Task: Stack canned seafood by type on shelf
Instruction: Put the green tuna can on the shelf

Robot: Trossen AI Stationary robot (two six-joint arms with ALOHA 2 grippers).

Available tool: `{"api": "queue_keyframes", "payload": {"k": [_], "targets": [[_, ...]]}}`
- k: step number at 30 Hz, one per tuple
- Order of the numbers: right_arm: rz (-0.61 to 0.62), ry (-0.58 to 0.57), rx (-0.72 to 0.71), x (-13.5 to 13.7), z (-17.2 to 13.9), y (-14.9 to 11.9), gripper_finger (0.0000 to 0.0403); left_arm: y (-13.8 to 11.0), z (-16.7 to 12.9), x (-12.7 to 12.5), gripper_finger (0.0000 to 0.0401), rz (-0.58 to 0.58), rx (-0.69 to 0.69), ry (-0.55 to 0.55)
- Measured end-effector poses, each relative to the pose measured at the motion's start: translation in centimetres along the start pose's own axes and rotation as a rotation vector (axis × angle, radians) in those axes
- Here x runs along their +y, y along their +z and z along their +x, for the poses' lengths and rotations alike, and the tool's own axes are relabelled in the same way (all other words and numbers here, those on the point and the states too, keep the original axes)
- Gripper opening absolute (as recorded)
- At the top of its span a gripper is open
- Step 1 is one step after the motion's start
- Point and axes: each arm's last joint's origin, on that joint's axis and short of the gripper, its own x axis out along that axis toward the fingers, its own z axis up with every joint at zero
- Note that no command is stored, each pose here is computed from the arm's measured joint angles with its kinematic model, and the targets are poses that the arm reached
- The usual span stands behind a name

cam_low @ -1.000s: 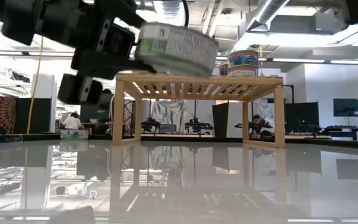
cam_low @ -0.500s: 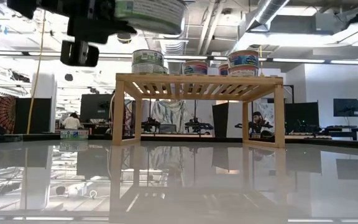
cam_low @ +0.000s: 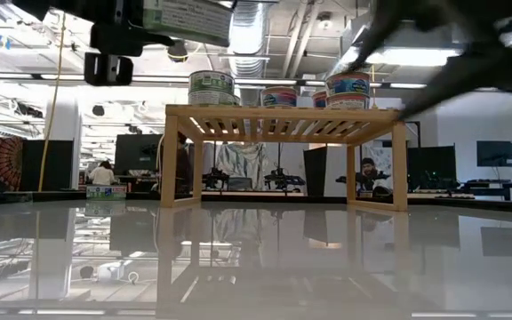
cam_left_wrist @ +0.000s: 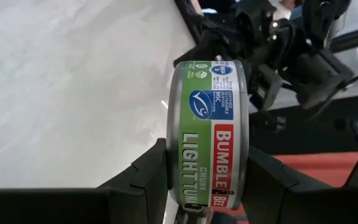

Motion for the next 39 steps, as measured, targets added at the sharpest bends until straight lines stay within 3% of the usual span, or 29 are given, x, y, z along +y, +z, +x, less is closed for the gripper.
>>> {"api": "queue_keyframes", "payload": {"k": [7, 14, 22, 39], "targets": [[-0.100, 0.224, 0.087, 3.9, 3.0, 3.7, 0.0291, 1.8, 0.0, 0.8, 0.0153, -0.013, 0.015, -0.024], [-0.126, 0.368, 0.015, 5.7, 1.8, 7.5, 0.0291, 3.1, -0.3, 1.0, 0.0153, -0.002, -0.021, -0.058], [-0.115, 0.397, -0.042, 6.0, 1.3, 10.3, 0.0291, 3.7, -0.4, 0.3, 0.0153, 0.018, -0.064, -0.131], [-0.104, 0.504, -0.087, 7.0, 1.9, 12.4, 0.0273, 4.0, -0.5, -0.3, 0.0153, 0.033, -0.110, -0.192]]}}
